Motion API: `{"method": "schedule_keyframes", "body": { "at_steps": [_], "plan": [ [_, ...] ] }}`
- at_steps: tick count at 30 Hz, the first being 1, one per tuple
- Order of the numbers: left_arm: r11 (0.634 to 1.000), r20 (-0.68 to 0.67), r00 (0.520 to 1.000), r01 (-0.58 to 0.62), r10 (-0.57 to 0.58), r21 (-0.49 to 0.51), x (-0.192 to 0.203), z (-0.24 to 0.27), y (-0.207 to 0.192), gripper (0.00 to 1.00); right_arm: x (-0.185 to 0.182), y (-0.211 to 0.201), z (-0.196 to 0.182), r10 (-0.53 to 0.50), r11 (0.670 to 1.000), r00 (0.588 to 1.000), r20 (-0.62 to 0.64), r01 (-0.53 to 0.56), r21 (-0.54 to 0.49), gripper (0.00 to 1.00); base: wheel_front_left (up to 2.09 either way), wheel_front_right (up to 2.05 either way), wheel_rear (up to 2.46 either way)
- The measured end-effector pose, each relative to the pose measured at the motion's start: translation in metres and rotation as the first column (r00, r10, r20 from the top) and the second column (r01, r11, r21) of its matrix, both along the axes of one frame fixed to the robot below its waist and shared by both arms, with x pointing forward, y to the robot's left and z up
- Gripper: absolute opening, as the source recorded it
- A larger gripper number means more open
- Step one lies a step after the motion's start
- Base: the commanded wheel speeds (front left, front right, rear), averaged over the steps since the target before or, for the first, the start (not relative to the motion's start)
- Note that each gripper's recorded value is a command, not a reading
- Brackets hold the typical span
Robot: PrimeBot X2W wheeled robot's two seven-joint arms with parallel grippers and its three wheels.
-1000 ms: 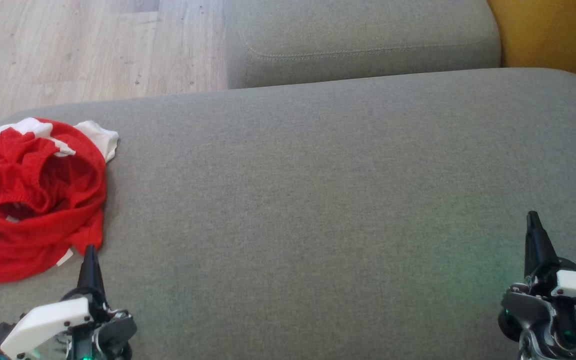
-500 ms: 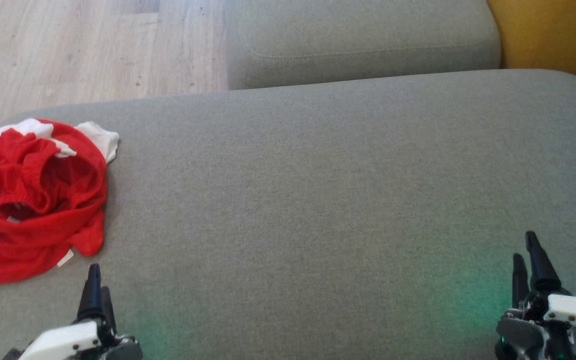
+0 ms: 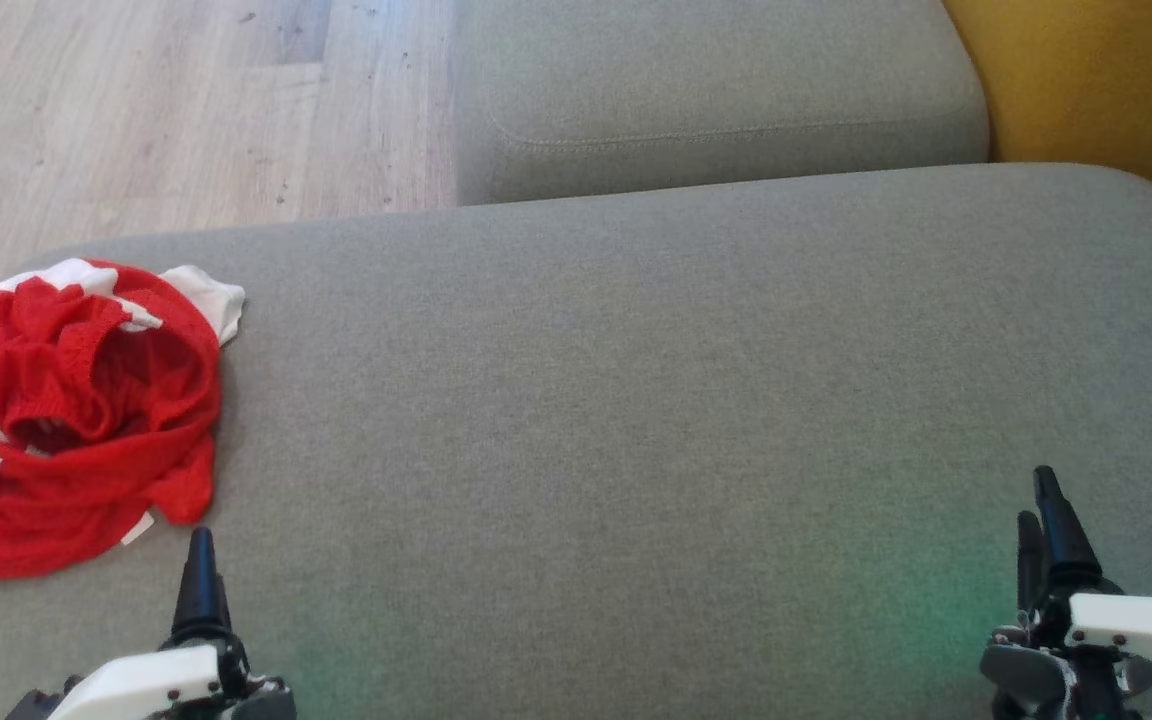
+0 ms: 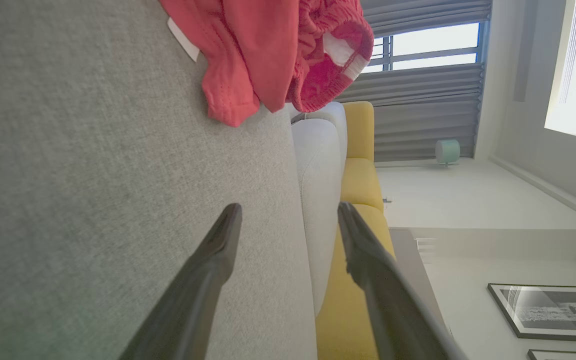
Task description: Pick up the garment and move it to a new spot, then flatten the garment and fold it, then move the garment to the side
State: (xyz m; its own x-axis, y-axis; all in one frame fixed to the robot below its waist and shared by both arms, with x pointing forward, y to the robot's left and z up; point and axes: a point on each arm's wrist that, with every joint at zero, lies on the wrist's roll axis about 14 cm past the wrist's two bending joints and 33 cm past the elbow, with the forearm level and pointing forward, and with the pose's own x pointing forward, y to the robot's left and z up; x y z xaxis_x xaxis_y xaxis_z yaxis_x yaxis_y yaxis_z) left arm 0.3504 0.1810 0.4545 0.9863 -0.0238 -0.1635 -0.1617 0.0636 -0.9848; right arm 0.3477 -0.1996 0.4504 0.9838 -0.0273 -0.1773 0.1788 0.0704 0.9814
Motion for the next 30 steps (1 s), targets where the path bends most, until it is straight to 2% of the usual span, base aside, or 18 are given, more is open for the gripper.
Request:
{"method": "schedule_keyframes", "body": {
  "at_steps": [9,16,26,29,30],
  "plan": [
    [0.992,0.039,0.999,0.014,-0.019,0.126,0.0,0.012,-0.001,1.0,-0.002,0.005,0.008,0.024,0.994,0.999,0.021,-0.022,-0.105,1.0,0.0,0.0,0.0],
    [0.971,0.042,0.997,0.046,-0.058,0.235,-0.006,0.013,-0.009,1.0,-0.011,0.003,0.005,0.037,0.973,0.999,0.007,-0.034,-0.226,1.0,0.0,0.0,0.0],
    [0.918,0.047,0.993,0.079,-0.105,0.388,-0.006,0.02,-0.02,1.0,-0.008,0.012,0.02,0.092,0.913,0.995,0.04,-0.068,-0.403,1.0,0.0,0.0,0.0],
    [0.899,0.053,0.992,0.077,-0.111,0.431,-0.007,0.022,-0.02,1.0,-0.006,0.015,0.023,0.108,0.889,0.993,0.045,-0.076,-0.452,1.0,0.0,0.0,0.0],
    [0.888,0.053,0.992,0.077,-0.113,0.453,-0.008,0.023,-0.021,1.0,-0.005,0.017,0.025,0.118,0.871,0.992,0.046,-0.082,-0.484,1.0,0.0,0.0,0.0]
  ]
}}
